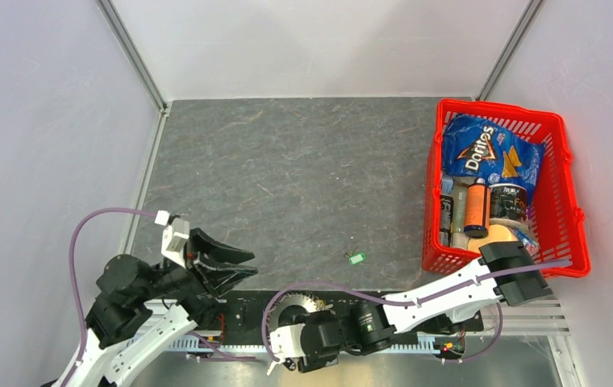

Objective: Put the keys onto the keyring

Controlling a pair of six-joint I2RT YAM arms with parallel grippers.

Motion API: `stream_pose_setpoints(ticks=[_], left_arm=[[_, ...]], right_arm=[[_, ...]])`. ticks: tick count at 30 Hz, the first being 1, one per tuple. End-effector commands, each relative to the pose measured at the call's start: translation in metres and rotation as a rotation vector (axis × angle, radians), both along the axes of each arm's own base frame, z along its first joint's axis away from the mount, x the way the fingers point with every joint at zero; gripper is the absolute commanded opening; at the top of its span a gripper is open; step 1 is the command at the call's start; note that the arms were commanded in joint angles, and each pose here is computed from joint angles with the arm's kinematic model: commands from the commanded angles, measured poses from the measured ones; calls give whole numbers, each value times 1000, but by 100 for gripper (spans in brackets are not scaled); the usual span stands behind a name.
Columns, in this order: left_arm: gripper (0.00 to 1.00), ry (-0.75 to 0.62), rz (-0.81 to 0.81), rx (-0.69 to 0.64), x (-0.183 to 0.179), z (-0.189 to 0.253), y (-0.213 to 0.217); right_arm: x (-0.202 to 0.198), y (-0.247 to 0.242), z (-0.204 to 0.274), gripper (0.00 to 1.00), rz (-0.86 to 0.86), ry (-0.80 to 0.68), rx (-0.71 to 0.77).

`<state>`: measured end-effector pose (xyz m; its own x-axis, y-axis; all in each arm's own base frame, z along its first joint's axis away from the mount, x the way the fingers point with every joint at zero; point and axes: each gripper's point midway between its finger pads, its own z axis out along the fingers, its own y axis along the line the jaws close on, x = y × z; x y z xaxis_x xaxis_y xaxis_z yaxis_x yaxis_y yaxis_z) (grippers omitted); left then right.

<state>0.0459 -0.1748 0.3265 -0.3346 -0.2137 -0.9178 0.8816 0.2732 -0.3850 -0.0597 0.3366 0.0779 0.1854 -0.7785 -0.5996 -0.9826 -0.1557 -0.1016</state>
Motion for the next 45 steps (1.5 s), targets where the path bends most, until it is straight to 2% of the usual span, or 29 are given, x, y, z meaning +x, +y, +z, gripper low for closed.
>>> stream_pose_setpoints(ticks=[1,5,17,34,45], left_arm=[[49,-35,43,-18,-6,-4,15],[49,-53,44,-41,-12,-3,21],[49,-79,6,-5,-19,-16,21],[49,-58,12,-6,-17,-20,19],[49,-46,40,-8,-12,-21,21]], right_arm=[[25,44,45,73,19,-251,233],[27,54,51,72,53,-306,237],[-4,48,27,69,35,-249,171],[-14,33,-11,59,90,-213,112],[-17,35,-24,54,135,-212,129]])
